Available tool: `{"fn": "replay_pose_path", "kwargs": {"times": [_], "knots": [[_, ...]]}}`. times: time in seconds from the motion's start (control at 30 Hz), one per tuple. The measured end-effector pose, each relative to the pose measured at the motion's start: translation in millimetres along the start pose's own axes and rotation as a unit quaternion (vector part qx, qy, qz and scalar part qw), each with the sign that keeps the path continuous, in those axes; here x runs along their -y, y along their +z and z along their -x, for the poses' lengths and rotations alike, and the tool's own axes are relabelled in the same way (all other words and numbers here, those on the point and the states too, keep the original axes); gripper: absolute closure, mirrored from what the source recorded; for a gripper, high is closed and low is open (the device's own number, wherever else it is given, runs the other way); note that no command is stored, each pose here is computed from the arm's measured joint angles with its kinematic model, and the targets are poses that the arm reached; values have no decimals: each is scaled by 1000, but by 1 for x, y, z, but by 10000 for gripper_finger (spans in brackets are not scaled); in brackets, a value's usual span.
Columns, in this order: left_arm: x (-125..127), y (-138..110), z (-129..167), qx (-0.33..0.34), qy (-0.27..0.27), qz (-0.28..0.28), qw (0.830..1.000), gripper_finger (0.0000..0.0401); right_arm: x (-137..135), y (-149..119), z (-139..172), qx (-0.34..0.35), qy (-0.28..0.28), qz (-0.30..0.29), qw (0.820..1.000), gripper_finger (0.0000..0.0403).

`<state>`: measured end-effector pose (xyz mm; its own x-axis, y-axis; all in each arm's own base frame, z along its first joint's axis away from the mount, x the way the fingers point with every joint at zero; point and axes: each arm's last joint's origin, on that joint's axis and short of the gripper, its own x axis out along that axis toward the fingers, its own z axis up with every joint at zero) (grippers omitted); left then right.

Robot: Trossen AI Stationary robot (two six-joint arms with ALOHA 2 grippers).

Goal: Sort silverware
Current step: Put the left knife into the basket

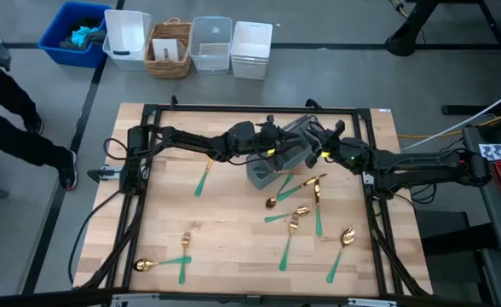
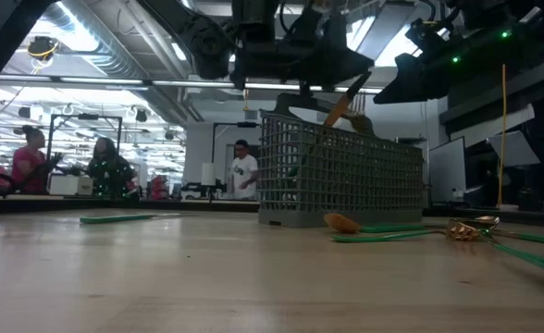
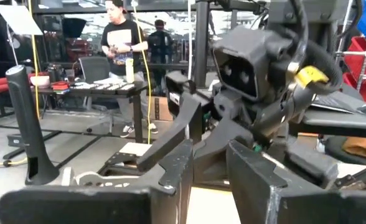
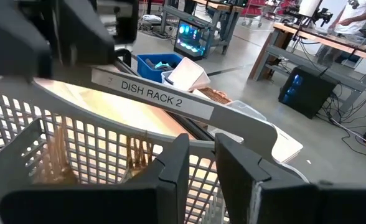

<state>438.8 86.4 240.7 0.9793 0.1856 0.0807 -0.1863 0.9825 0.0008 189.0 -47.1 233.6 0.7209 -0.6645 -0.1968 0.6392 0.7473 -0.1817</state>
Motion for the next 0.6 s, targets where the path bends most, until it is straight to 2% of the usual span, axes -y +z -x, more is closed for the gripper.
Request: {"fn": "replay_pose_path", "kwargs": {"times": [0.13,0.33,0.47,0.6], "knots": [[2,21,9,-28,-3,-5,1000,311,0,0,0,-1,-1,1,1000,322],[3,56,47,-174,4,13,985,311,0,-1,0,-3,-2,4,1000,322],[4,76,85,-278,30,61,958,311,0,-1,0,-7,-2,6,1000,322],[8,82,122,-384,95,124,910,311,0,-2,0,-9,-2,8,1000,322]]}}
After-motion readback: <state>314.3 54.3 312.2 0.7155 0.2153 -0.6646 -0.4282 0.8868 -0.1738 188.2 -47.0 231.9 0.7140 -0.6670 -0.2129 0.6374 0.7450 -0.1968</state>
